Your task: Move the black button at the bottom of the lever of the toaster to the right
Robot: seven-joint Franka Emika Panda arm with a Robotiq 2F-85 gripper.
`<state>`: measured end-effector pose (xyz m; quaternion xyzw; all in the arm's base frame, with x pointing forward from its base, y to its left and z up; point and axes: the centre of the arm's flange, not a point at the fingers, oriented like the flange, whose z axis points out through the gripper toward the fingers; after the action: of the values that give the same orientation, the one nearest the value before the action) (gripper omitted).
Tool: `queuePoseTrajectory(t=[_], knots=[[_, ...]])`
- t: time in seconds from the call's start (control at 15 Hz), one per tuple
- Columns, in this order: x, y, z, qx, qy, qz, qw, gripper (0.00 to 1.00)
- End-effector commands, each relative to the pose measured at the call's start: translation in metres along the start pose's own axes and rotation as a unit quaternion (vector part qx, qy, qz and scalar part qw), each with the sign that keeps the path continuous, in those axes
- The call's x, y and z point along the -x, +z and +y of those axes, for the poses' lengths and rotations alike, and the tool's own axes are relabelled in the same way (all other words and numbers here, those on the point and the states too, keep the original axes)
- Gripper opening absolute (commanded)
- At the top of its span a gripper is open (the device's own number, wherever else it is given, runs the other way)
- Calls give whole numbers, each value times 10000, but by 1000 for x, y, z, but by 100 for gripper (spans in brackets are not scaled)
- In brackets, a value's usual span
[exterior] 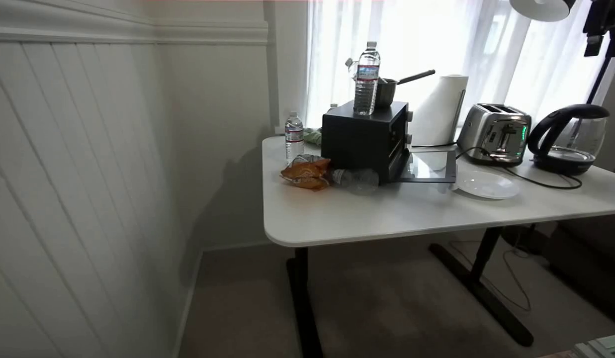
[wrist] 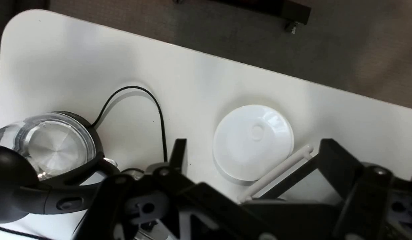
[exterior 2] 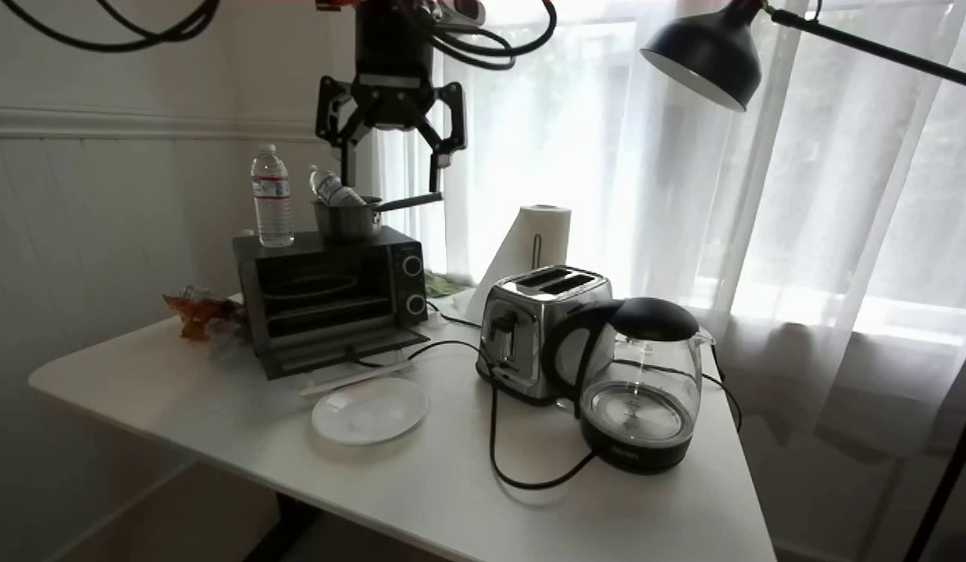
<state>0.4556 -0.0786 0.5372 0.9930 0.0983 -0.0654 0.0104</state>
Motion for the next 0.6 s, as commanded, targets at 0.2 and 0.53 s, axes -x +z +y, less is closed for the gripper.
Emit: queuePoseTrajectory(t=[0.2, 0.53], knots=[[-35, 45, 9, 493, 1405, 713, 9863, 100], [-61, 112, 29, 600, 2655, 1139, 9555, 100]])
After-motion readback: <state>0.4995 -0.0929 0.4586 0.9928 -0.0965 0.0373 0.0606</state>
